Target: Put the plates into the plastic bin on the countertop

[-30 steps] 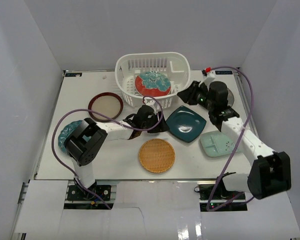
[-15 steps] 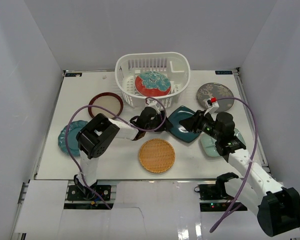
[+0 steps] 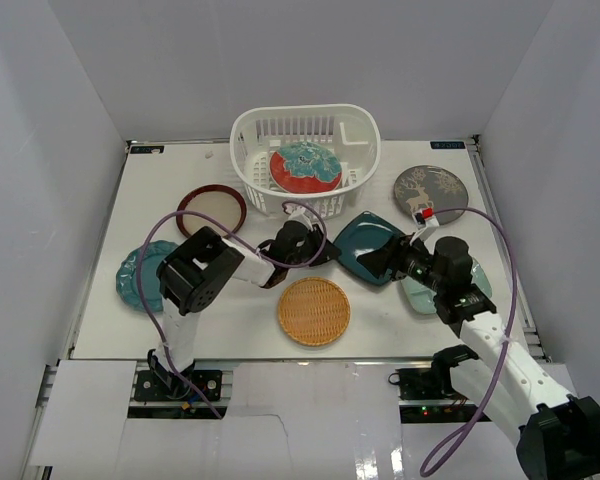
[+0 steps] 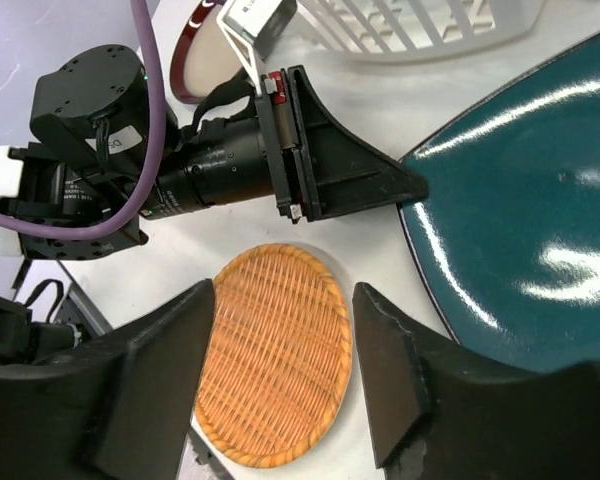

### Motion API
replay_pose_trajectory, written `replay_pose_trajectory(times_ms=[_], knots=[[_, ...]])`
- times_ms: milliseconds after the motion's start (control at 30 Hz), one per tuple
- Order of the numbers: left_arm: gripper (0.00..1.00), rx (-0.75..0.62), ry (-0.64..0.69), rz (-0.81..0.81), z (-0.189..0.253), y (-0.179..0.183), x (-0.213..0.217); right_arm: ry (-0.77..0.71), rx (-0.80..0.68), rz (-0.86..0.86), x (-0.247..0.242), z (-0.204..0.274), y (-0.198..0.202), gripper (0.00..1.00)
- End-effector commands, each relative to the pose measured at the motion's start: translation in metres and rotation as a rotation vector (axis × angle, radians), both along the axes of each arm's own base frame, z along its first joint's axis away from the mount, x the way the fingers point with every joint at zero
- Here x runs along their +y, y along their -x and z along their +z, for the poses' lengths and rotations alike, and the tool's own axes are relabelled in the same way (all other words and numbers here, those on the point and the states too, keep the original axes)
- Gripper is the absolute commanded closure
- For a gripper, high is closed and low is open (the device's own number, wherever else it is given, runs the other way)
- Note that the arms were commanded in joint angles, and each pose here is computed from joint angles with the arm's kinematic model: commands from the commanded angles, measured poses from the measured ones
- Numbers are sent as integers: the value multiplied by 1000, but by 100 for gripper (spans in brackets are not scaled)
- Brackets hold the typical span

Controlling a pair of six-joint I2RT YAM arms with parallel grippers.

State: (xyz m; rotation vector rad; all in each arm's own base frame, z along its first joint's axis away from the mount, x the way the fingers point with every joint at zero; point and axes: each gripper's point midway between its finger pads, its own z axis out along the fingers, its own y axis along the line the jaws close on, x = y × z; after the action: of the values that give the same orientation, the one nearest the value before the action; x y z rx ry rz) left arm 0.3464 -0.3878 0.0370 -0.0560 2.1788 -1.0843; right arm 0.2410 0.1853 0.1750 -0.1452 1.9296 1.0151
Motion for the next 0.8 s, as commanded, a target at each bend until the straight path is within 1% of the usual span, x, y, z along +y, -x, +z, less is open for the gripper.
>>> replay_pose_trajectory(times_ms=[0,33,100,167,200,233,267,333,367,433,467,633,767], knots=[[100,-22,-8,42,0,0,16,33,3,6,-3,-9,5,31],[100,-36,14,45,11,1,18,40,11,5,-3,-12,5,25],[100,-38,46,59,17,8,27,55,24,3,-4,-19,4,18],[100,-60,105,67,41,11,34,83,42,3,-6,-28,1,15],[100,-48,139,78,43,17,41,91,53,3,-5,-32,-2,11],[100,-65,182,75,60,19,44,97,61,3,-5,-34,-3,9],[100,-78,217,88,69,16,51,97,73,15,-3,-36,-3,7],[100,-52,259,95,74,21,59,102,99,21,-2,-40,-6,2],[100,-74,297,94,87,20,64,102,116,18,-1,-44,-7,3],[100,-67,332,94,92,25,69,107,141,2,-3,-50,-10,7],[100,-87,362,82,103,26,71,112,158,-19,-5,-54,-13,8],[100,-98,424,67,119,35,82,115,172,-74,-11,-56,-22,9],[100,-122,489,51,137,36,91,140,188,-153,-26,-67,-32,10]])
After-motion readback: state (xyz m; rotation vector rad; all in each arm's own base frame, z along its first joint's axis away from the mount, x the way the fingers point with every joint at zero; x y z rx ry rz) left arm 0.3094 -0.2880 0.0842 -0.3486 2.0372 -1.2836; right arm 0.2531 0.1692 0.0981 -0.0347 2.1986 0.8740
